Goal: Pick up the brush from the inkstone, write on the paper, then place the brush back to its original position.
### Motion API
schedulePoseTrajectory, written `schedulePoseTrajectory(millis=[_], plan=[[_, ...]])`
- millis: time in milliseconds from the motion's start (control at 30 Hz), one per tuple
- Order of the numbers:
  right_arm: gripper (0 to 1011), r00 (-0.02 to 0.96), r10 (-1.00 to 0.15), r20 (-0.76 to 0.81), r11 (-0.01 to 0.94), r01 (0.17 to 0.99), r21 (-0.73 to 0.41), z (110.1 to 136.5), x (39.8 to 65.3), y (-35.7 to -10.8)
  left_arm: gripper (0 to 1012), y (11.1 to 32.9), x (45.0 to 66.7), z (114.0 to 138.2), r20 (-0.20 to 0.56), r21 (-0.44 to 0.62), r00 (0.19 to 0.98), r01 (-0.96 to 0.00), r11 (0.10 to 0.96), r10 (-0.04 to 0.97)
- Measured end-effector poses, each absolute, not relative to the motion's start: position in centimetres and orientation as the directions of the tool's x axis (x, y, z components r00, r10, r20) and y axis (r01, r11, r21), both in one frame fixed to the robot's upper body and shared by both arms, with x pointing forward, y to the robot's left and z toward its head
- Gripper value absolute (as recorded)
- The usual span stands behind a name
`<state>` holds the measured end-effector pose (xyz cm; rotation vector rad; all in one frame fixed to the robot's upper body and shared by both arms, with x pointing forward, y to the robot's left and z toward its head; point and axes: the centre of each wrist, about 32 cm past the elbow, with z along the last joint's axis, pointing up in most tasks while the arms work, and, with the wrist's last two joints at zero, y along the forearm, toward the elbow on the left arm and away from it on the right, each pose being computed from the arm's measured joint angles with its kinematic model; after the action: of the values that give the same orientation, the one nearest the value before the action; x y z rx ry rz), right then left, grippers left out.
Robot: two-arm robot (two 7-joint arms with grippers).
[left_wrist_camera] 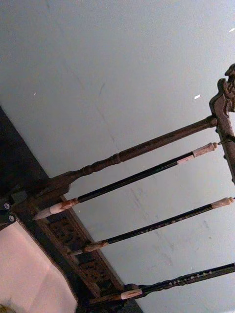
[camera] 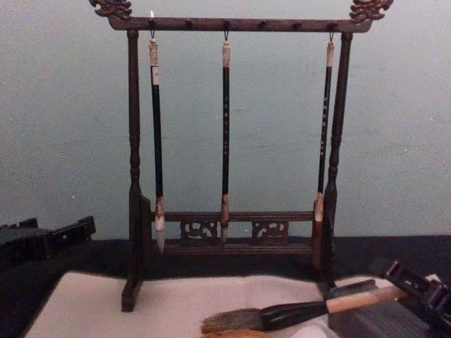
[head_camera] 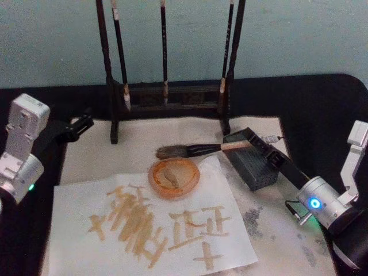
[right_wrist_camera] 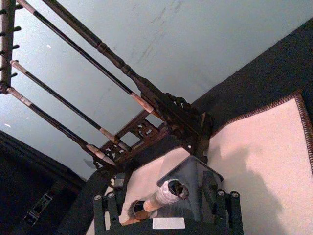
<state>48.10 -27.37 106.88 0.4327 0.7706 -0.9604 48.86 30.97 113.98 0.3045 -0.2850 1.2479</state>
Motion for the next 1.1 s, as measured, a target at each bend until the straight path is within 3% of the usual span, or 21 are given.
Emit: schedulePoseTrajectory(millis=[1100], plan=[[1001, 0.364, -0.599, -0.713, 0.497, 0.868, 0.026, 108.0, 46.4, -27.4, 1002, 31.0, 48.9, 114.0, 0.374, 0.070, 0.292, -0.955, 0.287, 0.880]])
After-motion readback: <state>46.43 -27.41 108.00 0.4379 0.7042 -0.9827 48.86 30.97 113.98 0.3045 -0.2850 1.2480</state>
